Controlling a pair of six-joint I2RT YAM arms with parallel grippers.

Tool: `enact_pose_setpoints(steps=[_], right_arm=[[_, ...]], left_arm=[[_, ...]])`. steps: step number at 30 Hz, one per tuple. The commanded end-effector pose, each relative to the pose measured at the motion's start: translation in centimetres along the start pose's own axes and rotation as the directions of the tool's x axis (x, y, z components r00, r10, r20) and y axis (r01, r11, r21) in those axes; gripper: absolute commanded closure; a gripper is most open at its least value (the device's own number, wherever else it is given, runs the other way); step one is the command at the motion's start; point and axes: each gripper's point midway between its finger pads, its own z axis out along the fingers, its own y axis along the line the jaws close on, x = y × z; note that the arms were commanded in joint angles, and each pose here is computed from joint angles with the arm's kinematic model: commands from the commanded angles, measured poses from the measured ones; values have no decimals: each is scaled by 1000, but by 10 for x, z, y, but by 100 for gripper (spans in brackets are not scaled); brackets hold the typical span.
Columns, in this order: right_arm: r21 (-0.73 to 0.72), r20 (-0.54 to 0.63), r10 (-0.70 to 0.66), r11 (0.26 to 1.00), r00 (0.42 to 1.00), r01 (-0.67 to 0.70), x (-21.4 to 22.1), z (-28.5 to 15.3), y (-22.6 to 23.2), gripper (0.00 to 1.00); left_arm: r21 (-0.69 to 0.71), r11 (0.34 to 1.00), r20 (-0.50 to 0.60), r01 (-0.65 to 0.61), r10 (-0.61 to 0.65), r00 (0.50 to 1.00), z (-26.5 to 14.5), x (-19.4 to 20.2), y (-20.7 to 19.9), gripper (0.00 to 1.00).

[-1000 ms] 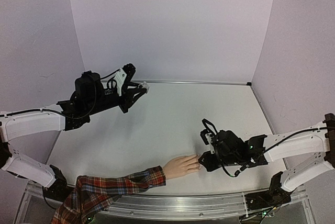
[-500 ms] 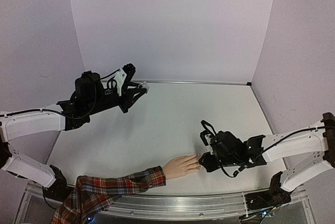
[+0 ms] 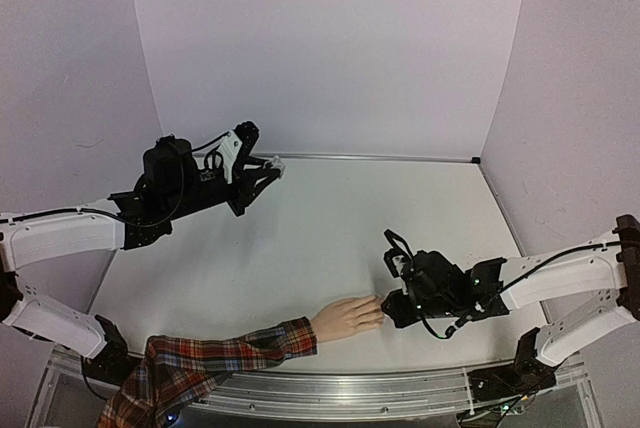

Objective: Paint the nails

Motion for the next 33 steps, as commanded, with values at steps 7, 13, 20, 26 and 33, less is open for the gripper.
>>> enact_pose_setpoints(steps=[7, 13, 20, 26, 33], right_arm=[[58, 11, 5, 998, 1000, -6, -9, -3, -4, 100], [95, 22, 8, 995, 1000, -10, -9, -10, -13, 100], [15, 69, 2, 1000, 998, -3, -15, -31, -6, 100], [-49, 22, -41, 998, 999, 42, -15, -20, 13, 100], [-83, 29, -23, 996, 999, 25, -15, -14, 20, 100]], left_arm=[[3, 1000, 62, -7, 7, 998, -4, -18, -1, 100], [3, 1000, 62, -7, 7, 998, -4, -18, -1, 100], [4, 1000, 67, -8, 8, 998, -4, -20, -1, 100], [4, 1000, 68, -8, 8, 998, -5, -21, -2, 100], [3, 1000, 66, -9, 9, 998, -5, -20, -2, 100]])
